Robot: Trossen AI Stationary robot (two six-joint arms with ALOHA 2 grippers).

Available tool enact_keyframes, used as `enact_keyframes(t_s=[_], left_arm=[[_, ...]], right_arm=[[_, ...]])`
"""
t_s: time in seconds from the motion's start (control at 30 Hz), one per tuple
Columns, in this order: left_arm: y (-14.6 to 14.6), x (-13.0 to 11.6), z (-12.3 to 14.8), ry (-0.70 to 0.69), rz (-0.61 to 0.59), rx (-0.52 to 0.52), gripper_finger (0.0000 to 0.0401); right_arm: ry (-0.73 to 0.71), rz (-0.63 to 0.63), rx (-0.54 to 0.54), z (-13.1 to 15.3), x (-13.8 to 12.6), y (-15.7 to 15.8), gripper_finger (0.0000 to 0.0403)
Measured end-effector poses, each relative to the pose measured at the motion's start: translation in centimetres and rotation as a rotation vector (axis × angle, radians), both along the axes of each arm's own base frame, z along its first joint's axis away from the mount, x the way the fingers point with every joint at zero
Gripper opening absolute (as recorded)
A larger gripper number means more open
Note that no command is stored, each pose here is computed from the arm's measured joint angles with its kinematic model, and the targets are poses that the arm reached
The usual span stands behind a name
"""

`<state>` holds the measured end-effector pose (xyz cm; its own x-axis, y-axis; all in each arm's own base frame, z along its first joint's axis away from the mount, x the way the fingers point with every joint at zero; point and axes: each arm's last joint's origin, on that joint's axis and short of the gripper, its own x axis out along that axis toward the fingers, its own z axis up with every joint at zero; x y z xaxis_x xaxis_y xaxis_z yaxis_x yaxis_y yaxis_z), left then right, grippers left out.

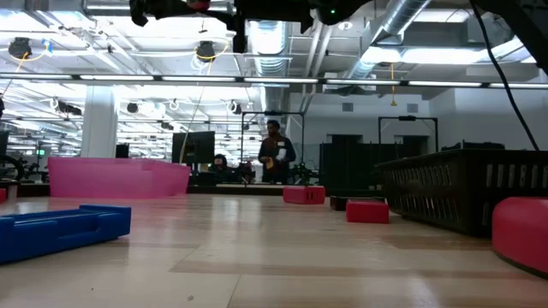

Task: Pick & Place Office items
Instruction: Put the pink and white charger adapter into the pink bin

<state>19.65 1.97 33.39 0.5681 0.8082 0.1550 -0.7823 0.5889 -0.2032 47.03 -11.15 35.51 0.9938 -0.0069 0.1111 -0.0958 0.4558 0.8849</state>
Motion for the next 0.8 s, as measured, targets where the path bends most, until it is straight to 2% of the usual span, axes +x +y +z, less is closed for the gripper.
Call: enact_keyframes(t_s=[0.1, 0.3, 0.5, 0.6, 0.7, 0.8], left_arm=[[0.0, 0.0, 0.0, 0.005, -0.003, 0.004, 0.0183], [0.0, 0.0, 0.0, 0.014, 0.002, 0.009, 0.0131], [0.0, -0.1, 0.2, 0.012, 0.009, 0.022, 0.0131], [0.0, -0.4, 0.5, 0.018, 0.058, 0.030, 0.0133], [0.4, -1.6, 1.5, -0.013, 0.164, 0.015, 0.0135], [0.4, -2.2, 1.8, 0.013, 0.172, 0.033, 0.0135]], right_arm=[[-0.001, 0.000, 0.000, 0.0, 0.0, 0.0, 0.0140], [-0.001, -0.002, 0.002, 0.0, 0.0, 0.0, 0.0141], [-0.008, 0.000, 0.007, 0.1, 0.0, 0.1, 0.0147], [-0.009, 0.016, 0.006, 0.1, 0.1, 0.6, 0.0154], [-0.007, 0.052, 0.005, 0.1, 0.4, 1.7, 0.0163], [-0.006, 0.070, 0.005, 0.1, 0.5, 2.6, 0.0172]])
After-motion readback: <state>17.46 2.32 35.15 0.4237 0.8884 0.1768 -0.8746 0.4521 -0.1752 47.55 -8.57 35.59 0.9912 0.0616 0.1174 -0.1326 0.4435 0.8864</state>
